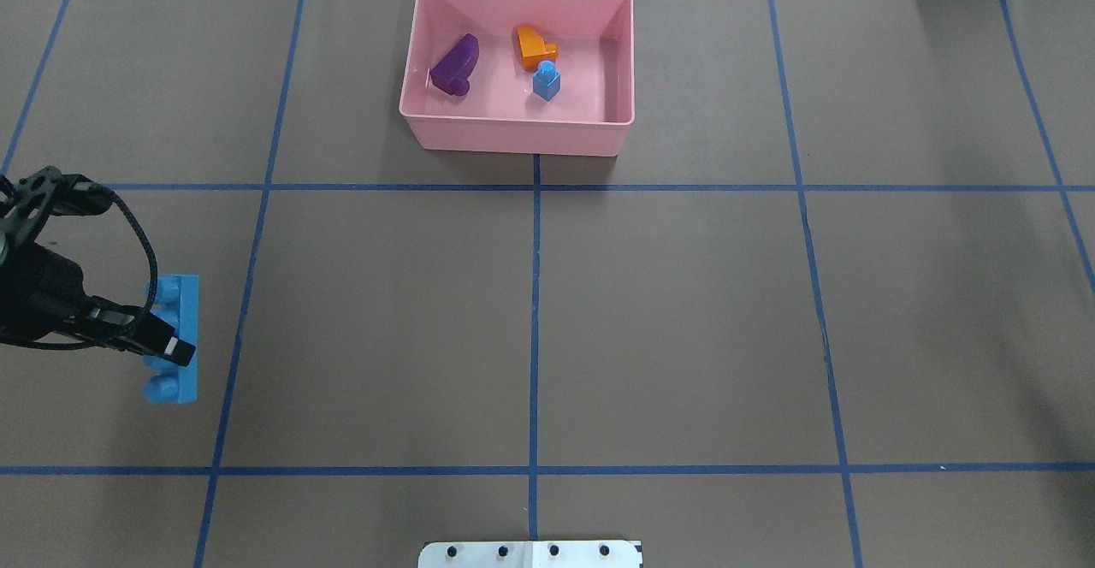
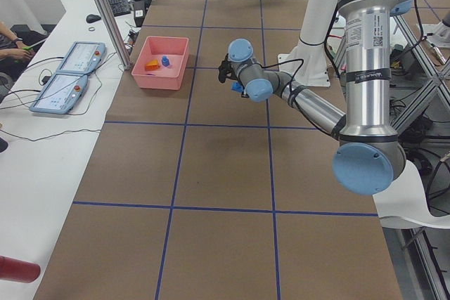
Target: Put all blocks into box
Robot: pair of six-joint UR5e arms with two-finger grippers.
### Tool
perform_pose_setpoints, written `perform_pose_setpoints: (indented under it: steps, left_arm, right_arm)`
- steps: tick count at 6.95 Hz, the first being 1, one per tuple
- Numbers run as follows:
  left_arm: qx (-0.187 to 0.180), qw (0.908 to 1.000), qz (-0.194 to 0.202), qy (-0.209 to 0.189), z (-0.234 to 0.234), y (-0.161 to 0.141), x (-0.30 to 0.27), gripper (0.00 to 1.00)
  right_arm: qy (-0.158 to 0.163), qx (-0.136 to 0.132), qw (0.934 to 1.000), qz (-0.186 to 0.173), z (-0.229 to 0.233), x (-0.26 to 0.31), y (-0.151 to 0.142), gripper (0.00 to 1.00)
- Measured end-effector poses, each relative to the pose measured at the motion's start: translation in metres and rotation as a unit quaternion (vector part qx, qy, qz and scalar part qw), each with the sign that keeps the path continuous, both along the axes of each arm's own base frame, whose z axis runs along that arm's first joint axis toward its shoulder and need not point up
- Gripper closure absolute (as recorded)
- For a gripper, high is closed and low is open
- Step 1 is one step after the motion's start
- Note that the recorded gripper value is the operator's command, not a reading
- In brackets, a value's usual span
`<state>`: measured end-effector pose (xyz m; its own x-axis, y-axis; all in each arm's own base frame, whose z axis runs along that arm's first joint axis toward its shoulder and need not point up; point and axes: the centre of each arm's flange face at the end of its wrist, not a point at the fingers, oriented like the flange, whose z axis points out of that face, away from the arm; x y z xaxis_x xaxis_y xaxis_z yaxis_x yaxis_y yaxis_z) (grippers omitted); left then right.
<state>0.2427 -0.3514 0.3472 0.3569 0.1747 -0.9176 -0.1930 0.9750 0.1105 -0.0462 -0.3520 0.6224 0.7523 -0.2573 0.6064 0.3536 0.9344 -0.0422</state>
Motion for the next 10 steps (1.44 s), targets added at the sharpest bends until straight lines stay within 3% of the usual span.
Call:
perform_pose_setpoints:
  steps: [3, 6, 8, 10]
  left_arm:
    - [-0.001, 1.0, -0.004, 0.003, -0.034, -0.021, 0.012, 1.0]
    - [-0.007, 0.9999, -0.013, -0.004, -0.071, -0.042, 0.025, 1.0]
    - [-0.003, 0.9998, -0.018, -0.001, -0.081, -0.047, 0.025, 1.0]
    - [-0.001, 0.9998, -0.019, 0.001, -0.085, -0.049, 0.025, 1.0]
  right_arm:
    - [-0.007, 0.018, 0.9966, 0.08, 0.098, 0.038, 0.103, 0.0]
    - [-0.039, -0.009, 0.9918, 0.122, 0.146, 0.061, 0.186, 0.0]
    - [-0.037, -0.032, 0.9894, 0.137, 0.162, 0.071, 0.22, 0.0]
    - [-0.026, -0.064, 0.9787, 0.194, 0.168, 0.075, 0.231, 0.0]
